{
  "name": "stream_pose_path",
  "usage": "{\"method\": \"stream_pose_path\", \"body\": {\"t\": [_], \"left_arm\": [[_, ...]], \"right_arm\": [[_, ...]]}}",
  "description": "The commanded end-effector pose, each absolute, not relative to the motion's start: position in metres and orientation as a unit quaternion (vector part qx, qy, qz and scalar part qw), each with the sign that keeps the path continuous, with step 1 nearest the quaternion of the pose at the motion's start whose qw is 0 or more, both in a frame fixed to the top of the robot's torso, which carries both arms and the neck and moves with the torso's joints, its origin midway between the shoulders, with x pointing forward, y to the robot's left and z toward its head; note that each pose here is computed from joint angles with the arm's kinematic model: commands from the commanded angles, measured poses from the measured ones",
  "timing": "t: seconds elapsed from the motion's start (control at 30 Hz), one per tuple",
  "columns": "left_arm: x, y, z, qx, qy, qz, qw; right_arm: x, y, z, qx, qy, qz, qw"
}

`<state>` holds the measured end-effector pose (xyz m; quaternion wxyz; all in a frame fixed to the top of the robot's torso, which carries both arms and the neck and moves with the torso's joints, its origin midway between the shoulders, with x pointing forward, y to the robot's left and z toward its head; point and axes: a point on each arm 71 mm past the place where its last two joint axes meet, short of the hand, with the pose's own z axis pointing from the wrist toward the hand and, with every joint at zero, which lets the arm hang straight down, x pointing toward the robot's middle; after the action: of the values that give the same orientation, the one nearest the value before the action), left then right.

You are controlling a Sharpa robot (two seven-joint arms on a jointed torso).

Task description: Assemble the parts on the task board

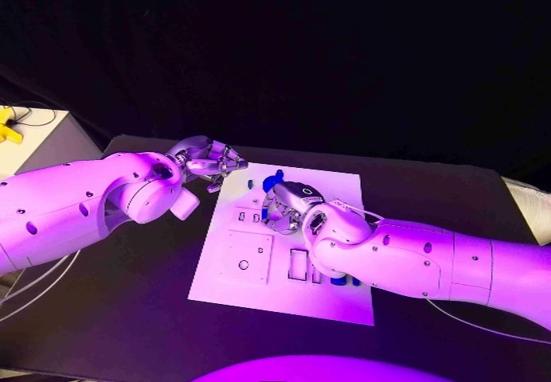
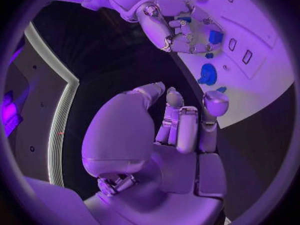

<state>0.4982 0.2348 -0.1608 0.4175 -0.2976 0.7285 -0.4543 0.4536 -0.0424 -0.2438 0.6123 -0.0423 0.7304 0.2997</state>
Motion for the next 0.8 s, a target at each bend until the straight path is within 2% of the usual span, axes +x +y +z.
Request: {"method": "stream_pose_path", "body": {"t": [0.03, 0.8], "left_arm": [[0.4981, 0.2323, -0.1603, -0.294, 0.731, -0.455, 0.414], [0.4978, 0.2307, -0.1612, -0.289, 0.736, -0.455, 0.409]], "right_arm": [[0.4507, -0.0391, -0.2439, -0.053, 0.726, 0.302, 0.615], [0.4523, -0.0371, -0.2514, -0.065, 0.726, 0.293, 0.619]]}}
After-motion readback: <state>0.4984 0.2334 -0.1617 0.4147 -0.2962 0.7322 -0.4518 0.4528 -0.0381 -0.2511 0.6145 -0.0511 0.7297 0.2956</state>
